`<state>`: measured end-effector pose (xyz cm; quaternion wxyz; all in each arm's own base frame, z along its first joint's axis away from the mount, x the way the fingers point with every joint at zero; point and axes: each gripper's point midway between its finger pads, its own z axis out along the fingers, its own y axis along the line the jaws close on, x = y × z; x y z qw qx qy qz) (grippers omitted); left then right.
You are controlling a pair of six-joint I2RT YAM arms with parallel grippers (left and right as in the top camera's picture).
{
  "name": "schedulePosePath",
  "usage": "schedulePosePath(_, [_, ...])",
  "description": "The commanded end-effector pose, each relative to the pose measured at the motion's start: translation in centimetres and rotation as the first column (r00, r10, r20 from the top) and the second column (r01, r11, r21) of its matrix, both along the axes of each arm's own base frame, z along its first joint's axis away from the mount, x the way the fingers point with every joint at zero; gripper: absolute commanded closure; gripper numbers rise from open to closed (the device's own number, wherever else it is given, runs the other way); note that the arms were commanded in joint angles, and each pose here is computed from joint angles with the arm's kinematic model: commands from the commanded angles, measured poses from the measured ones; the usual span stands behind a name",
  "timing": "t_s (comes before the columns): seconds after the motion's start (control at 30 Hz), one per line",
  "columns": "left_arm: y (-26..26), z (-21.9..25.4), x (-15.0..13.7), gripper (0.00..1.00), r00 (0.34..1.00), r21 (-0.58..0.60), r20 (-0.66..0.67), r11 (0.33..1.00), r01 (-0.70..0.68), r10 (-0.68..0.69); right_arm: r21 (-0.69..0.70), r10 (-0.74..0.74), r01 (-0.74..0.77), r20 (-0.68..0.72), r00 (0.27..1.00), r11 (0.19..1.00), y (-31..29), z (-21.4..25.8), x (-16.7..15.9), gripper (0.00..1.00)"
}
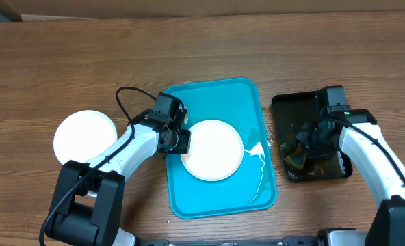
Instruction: Clean dirty plates on tray and stack at the side
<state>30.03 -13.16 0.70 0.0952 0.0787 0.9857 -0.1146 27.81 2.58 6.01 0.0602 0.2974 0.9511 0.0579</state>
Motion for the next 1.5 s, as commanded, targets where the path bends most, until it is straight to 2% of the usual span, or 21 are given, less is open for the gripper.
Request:
schedulePosePath(0.0, [0.3,-0.2,0.1,0.96,1.000,0.020,-0.010,1.000,0.022,-0.022,0.055,-0.006,-0.003,0.149,0.989,0.998,-0.1,5.2,2.3,0.33])
schedulePosePath(0.1, [0.1,1.2,0.5,0.96,0.999,0.021,-0.022,0.999,0.043,-0.042,0.090,-0.055,0.038,0.195,0.979,0.995,-1.8,8.5,2.0,0.23])
schedulePosePath(0.27, [-1.6,6.7,2.8,0.96,0.997,0.012,0.008,0.997,0.073,-0.073,0.144,-0.148,0.113,0.267,0.952,0.983,-6.0,12.0,0.5,0.21])
schedulePosePath(0.5, [-9.3,16.0,6.7,0.96,0.948,-0.026,0.274,0.985,0.172,-0.159,0.157,-0.254,0.221,0.247,0.935,0.963,-10.5,12.1,-2.2,0.21])
schedulePosePath(0.67, [-16.4,20.7,7.8,0.96,0.826,-0.005,0.527,0.971,0.237,-0.199,0.167,-0.277,0.242,0.238,0.931,0.956,-10.9,12.1,-2.6,0.22])
schedulePosePath(0.87, [-20.4,23.0,8.5,0.96,0.664,0.128,0.727,0.985,0.119,-0.175,0.172,-0.279,0.244,0.217,0.936,0.954,-10.6,11.8,-3.0,0.24])
schedulePosePath(1.0, [-22.9,23.4,8.0,0.96,0.583,0.187,0.778,0.972,0.140,-0.234,0.173,-0.279,0.245,0.212,0.937,0.954,-10.5,11.8,-3.1,0.25])
schedulePosePath(1.1, [-23.6,23.3,7.6,0.96,0.520,0.303,0.796,0.947,0.103,-0.311,0.173,-0.279,0.245,0.212,0.937,0.954,-10.5,11.8,-3.1,0.26])
schedulePosePath(1.23, [-23.9,23.7,7.1,0.96,0.454,0.437,0.789,0.898,0.059,-0.414,0.173,-0.279,0.244,0.214,0.936,0.954,-10.6,11.8,-3.0,0.26])
schedulePosePath(1.47, [-25.4,27.1,5.6,0.96,0.305,0.582,0.776,0.813,-0.010,-0.552,0.172,-0.279,0.244,0.216,0.936,0.954,-10.6,11.8,-3.0,0.26])
